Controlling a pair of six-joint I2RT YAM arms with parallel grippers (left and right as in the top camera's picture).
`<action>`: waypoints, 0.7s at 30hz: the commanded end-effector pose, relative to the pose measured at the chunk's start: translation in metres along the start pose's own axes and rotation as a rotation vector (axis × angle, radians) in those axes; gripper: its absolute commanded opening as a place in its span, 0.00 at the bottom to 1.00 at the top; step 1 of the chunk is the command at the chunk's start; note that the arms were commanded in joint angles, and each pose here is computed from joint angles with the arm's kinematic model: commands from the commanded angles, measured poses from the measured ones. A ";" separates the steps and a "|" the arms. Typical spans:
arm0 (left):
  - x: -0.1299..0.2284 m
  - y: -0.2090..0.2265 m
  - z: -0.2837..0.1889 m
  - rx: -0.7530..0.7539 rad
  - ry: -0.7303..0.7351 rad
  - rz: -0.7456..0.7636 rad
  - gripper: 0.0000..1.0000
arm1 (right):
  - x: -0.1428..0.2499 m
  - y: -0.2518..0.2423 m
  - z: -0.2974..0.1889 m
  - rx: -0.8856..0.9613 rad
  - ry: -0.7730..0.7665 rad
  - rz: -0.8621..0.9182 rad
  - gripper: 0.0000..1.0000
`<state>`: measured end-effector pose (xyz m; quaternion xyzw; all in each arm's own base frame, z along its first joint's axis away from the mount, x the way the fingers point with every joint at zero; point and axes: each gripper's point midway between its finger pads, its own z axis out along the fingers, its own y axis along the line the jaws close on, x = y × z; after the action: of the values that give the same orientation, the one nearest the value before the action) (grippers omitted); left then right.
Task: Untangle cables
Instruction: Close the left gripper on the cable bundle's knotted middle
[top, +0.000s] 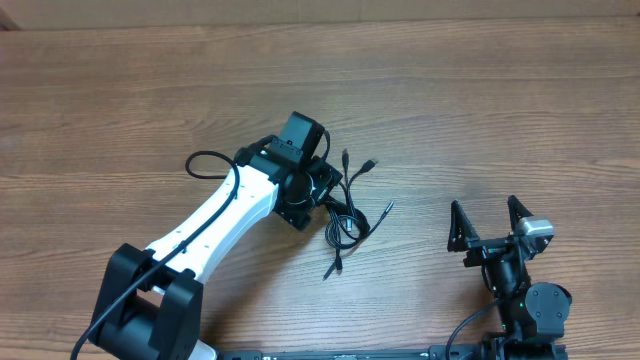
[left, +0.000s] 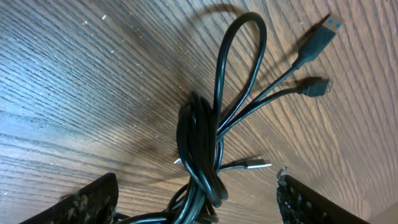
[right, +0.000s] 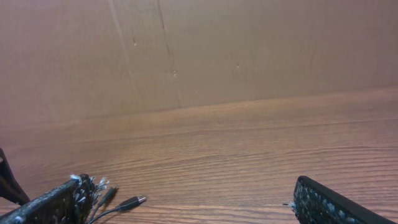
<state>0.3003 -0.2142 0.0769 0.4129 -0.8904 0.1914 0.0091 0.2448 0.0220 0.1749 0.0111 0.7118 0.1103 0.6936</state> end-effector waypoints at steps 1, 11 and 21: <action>-0.008 -0.006 0.000 0.001 -0.073 -0.042 0.79 | 0.002 0.000 0.000 -0.004 -0.003 0.004 1.00; -0.008 -0.012 0.012 0.002 -0.133 -0.009 0.68 | 0.002 0.000 0.000 -0.004 -0.003 0.004 1.00; -0.014 -0.011 0.015 -0.008 -0.170 -0.004 0.70 | 0.002 0.000 0.000 -0.004 -0.003 0.004 1.00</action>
<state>0.3106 -0.2171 0.0624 0.4222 -0.8914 0.1587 -0.0445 0.2448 0.0221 0.1747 0.0110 0.7121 0.1104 0.6933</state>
